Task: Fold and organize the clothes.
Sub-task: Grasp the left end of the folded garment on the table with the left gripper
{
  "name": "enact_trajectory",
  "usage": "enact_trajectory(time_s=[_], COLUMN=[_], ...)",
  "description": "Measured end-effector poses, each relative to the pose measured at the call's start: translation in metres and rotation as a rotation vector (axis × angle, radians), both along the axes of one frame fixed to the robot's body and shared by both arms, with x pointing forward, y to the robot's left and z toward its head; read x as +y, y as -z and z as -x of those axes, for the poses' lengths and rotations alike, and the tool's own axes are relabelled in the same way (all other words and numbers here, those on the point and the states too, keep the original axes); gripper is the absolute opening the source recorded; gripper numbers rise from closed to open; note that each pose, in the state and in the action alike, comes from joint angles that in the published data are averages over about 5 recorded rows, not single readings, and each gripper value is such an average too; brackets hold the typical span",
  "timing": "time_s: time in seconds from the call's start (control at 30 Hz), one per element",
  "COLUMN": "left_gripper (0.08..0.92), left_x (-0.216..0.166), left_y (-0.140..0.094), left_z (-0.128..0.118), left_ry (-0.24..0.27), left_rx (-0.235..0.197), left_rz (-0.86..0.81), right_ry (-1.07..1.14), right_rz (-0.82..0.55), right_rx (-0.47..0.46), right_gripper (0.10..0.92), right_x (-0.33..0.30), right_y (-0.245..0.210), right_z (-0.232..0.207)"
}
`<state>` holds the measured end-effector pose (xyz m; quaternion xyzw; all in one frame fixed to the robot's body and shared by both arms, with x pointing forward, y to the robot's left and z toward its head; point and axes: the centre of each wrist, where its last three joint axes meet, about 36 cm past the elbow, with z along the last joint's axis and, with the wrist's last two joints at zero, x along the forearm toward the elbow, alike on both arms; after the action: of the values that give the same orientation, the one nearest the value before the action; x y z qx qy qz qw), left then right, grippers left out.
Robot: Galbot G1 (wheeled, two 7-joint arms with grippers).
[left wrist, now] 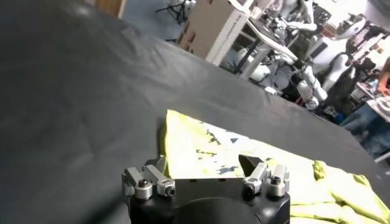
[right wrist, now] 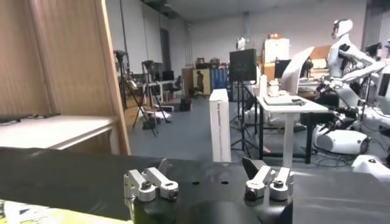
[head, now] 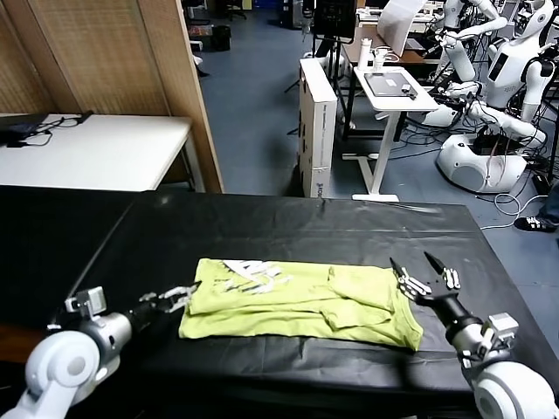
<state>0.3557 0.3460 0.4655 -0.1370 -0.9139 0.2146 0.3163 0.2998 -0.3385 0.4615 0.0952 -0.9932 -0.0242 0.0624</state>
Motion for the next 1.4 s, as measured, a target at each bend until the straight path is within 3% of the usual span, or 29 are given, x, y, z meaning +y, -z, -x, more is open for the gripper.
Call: enact_trajectory(time_s=[0.47,0.83,1.17,1.27,1.4], left_gripper=[0.907,0.892,0.685,0.559,0.326], left_x=[-0.001,-0.001,0.000,-0.002,-0.003], left_y=[0.028,0.036,0.041,0.040,0.041], left_z=[-0.002,-0.005,-0.005,-0.004,-0.004], left_ry=[0.003,0.001,0.005,0.012,0.019], left_rx=[0.035,0.042,0.046,0.047,0.047], left_rz=[0.010,0.004,-0.011,-0.014,-0.025], right_ry=[-0.003,-0.001,0.000,-0.001,-0.001], right_rz=[-0.004,-0.003,-0.004,-0.004,-0.004], right_rx=[0.000,-0.003,-0.002,-0.001,-0.002], right_gripper=[0.907,0.907,0.907,0.907,0.907], right_x=[0.004,0.006,0.007,0.008,0.009], right_y=[0.001,0.002,0.003,0.004,0.004], right_z=[0.001,0.001,-0.002,-0.002,-0.002])
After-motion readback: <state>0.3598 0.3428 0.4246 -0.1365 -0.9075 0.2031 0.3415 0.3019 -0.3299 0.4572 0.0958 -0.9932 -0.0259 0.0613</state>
